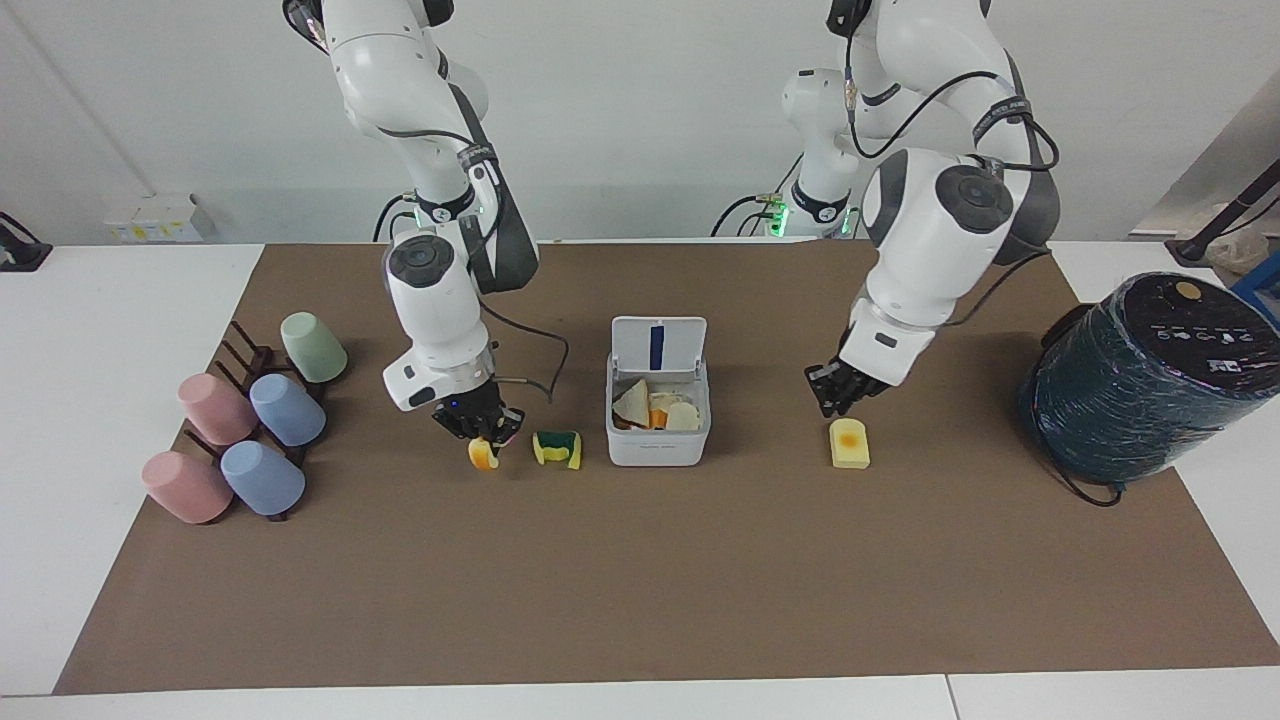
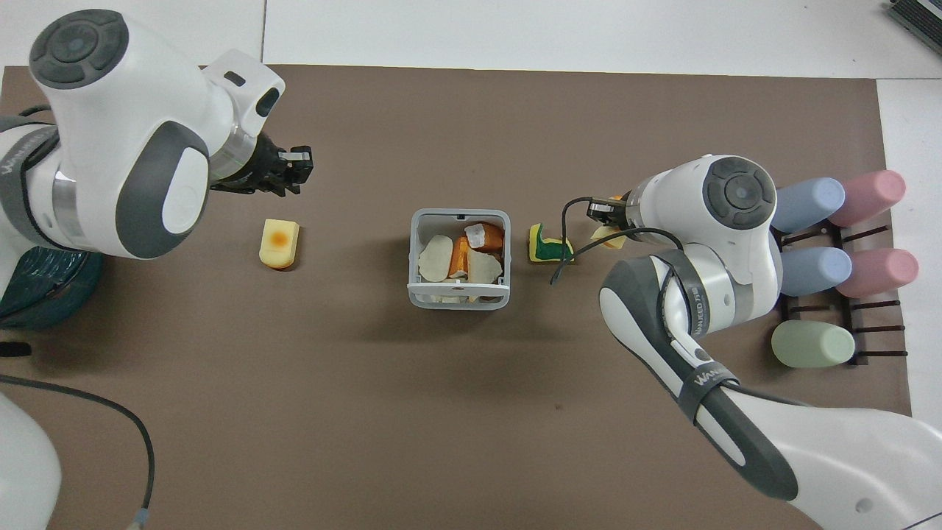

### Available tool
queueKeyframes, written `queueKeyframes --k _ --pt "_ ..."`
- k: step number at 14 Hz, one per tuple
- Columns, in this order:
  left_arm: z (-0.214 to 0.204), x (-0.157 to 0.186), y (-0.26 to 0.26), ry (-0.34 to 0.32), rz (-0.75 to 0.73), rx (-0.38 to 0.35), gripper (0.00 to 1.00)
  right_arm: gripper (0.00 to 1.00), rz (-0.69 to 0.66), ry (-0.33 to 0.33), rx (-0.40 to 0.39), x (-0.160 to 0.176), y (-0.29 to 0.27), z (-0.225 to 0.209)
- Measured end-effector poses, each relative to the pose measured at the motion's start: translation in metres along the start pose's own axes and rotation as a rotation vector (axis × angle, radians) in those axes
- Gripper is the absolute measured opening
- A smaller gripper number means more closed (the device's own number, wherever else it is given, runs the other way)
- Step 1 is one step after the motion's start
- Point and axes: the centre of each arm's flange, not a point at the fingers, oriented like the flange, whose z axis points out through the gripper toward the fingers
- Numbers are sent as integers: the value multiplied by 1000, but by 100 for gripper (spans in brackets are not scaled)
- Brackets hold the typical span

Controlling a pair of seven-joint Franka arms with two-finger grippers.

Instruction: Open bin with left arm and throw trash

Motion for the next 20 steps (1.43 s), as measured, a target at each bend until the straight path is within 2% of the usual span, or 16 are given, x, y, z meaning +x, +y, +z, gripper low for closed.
queueKeyframes --k 1,4,7,8,12,14,15,16,18,19,20 --pt "13 3 -14 18 31 -2 29 7 22 7 9 -1 -14 -10" --pt "69 -1 -49 65 139 2 63 7 85 37 53 -9 -63 -43" --pt "103 -5 -66 65 231 13 97 7 134 45 86 -27 -104 -56" --pt "111 -7 -67 59 250 15 100 7 141 42 93 -36 -116 -57" --pt "153 -29 -61 60 304 18 94 7 122 32 110 -64 -151 -58" --pt "167 -38 -56 65 319 18 73 7 107 27 111 -72 -159 -57" --pt "168 -39 -57 64 322 19 73 7 101 24 110 -75 -162 -56" --pt "168 -38 -57 65 325 19 67 7 96 22 109 -78 -164 -54" --pt "165 -36 -59 69 326 21 41 24 86 15 106 -84 -169 -50" --pt "161 -34 -58 70 328 20 27 37 80 12 105 -87 -172 -48" --pt "155 -30 -56 68 330 18 18 47 76 10 104 -89 -174 -47"
